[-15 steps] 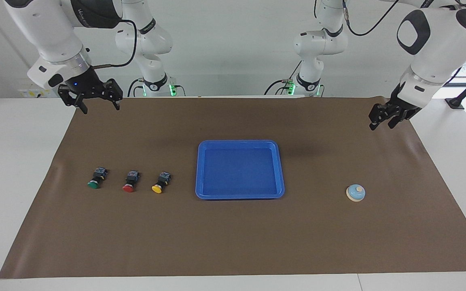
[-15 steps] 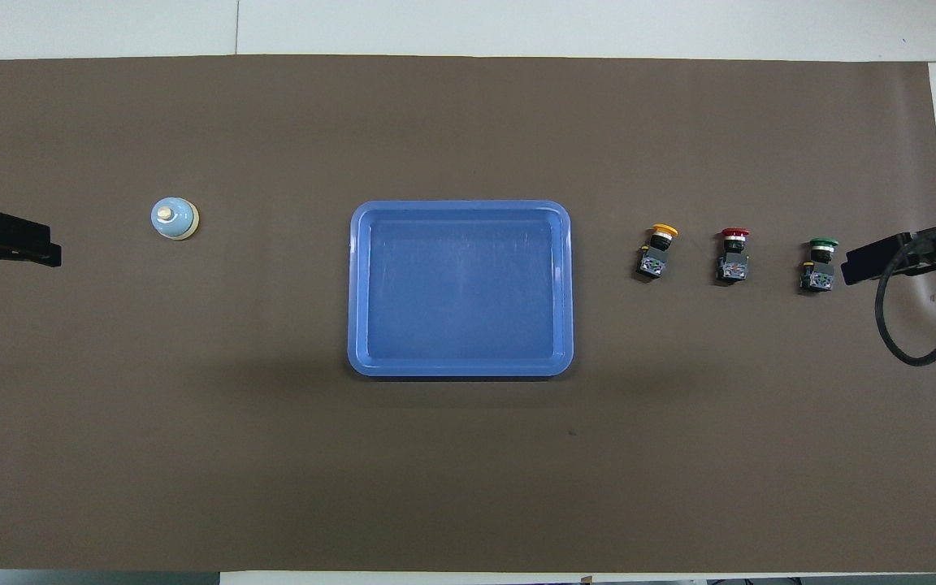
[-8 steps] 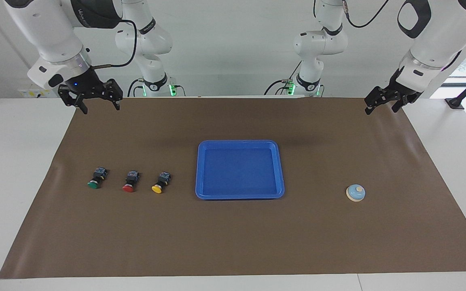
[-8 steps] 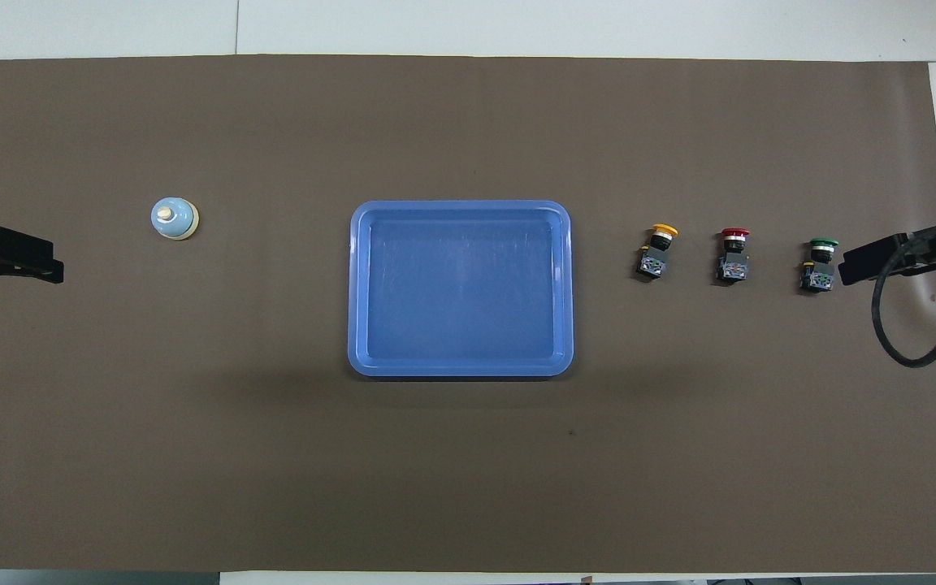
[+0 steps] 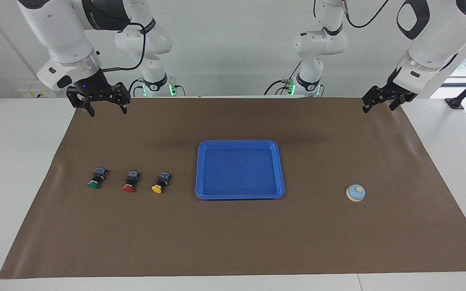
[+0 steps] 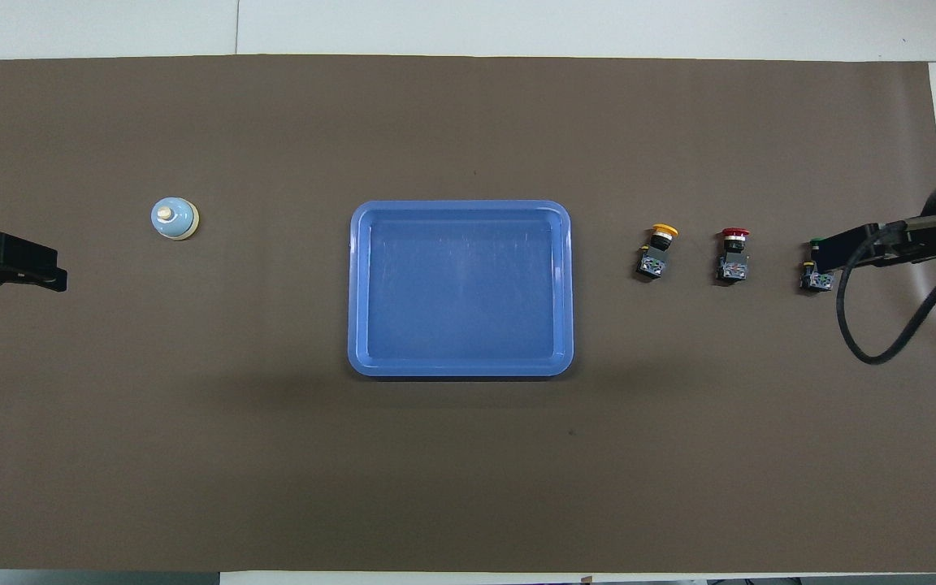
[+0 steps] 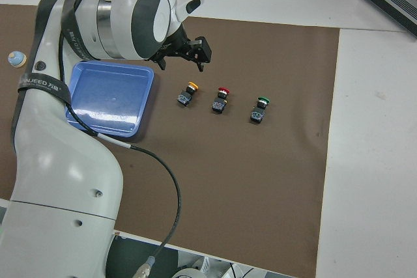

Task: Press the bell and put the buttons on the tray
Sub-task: 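Reach the right gripper to the yellow-capped button and grasp it, then lift the yellow-capped button with the right gripper, then lower the yellow button into the blue tray and open the right gripper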

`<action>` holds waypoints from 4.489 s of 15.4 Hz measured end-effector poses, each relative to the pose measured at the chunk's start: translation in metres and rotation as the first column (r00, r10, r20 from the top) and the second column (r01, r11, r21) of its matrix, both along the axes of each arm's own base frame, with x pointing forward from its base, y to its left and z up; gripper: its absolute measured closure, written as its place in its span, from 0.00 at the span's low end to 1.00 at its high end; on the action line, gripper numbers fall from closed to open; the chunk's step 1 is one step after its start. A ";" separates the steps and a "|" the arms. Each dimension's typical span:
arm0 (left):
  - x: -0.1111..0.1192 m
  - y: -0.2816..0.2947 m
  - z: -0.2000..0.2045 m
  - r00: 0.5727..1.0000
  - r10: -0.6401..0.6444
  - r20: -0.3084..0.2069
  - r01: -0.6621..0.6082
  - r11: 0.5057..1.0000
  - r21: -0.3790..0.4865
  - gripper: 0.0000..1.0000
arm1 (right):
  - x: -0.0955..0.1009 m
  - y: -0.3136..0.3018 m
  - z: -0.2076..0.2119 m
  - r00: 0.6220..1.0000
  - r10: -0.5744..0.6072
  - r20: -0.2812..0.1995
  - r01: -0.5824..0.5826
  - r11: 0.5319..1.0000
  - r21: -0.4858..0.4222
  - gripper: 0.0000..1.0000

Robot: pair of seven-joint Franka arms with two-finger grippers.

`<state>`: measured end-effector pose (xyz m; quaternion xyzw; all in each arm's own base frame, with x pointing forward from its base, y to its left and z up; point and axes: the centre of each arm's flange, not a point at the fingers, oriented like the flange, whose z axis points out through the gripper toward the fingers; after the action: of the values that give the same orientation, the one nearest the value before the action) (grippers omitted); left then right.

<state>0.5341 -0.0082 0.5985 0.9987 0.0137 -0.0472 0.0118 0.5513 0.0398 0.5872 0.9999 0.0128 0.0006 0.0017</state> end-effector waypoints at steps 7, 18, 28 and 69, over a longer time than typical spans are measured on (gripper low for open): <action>0.000 0.007 0.000 1.000 0.014 0.001 -0.014 1.000 -0.001 0.00 | 0.032 0.073 -0.107 0.981 -0.185 0.052 0.184 0.983 0.027 0.00; 0.000 0.007 0.000 1.000 0.013 0.001 -0.013 1.000 0.000 0.00 | 0.038 0.071 -0.250 0.966 -0.230 0.115 0.224 0.972 0.063 0.00; 0.000 0.007 0.000 1.000 0.013 0.001 -0.013 1.000 0.000 0.00 | 0.045 0.071 -0.297 0.964 -0.243 0.105 0.237 0.969 0.063 0.04; 0.000 0.007 0.000 1.000 0.013 0.001 -0.013 1.000 0.000 0.00 | -0.011 0.280 -0.272 0.995 -0.092 0.033 0.090 0.995 0.047 0.01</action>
<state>0.5342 -0.0010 0.5987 0.9986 0.0204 -0.0463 0.0124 0.5402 0.3202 0.3150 0.9991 -0.0329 0.0182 -0.0209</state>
